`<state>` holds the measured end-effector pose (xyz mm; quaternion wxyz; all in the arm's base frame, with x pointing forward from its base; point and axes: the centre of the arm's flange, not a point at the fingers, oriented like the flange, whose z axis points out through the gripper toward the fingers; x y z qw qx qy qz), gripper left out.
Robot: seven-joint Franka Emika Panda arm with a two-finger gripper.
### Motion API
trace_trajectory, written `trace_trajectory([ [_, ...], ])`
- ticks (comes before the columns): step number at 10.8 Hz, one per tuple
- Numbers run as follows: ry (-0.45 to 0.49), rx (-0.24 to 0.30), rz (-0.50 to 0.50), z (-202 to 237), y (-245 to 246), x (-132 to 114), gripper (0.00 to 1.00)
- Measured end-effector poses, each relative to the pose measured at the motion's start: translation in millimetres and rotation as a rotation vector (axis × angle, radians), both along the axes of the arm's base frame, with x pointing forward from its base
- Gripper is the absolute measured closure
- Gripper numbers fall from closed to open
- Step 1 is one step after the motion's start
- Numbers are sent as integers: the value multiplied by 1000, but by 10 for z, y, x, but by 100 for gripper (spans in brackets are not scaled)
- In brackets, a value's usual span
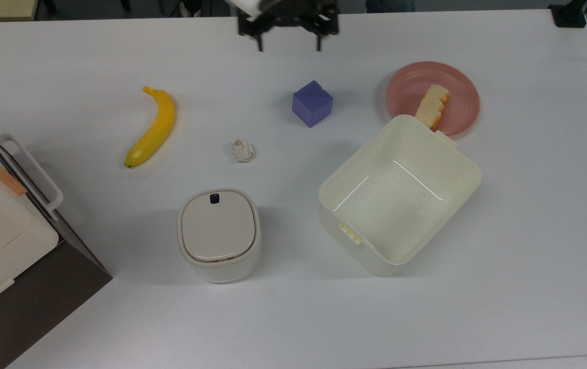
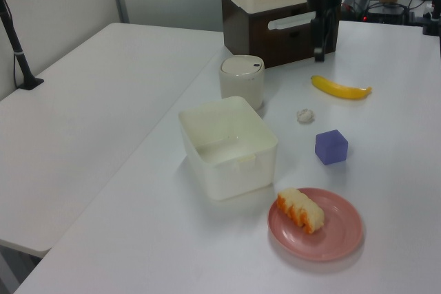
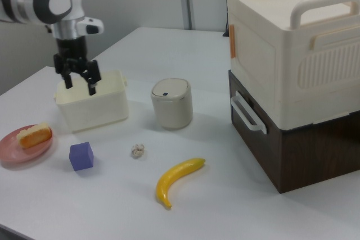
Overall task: Put the bread on the table
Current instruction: 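Move the open gripper over the bread on the pink plate and lower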
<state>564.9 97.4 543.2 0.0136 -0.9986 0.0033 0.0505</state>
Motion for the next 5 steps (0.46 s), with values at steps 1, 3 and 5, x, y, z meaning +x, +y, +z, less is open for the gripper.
trace_trajectory([
  [1,-17,1,-6,-118,323,10,0],
  [3,-35,-1,-37,-347,1038,-89,0],
  [5,-36,2,-123,-528,1670,-252,0],
])
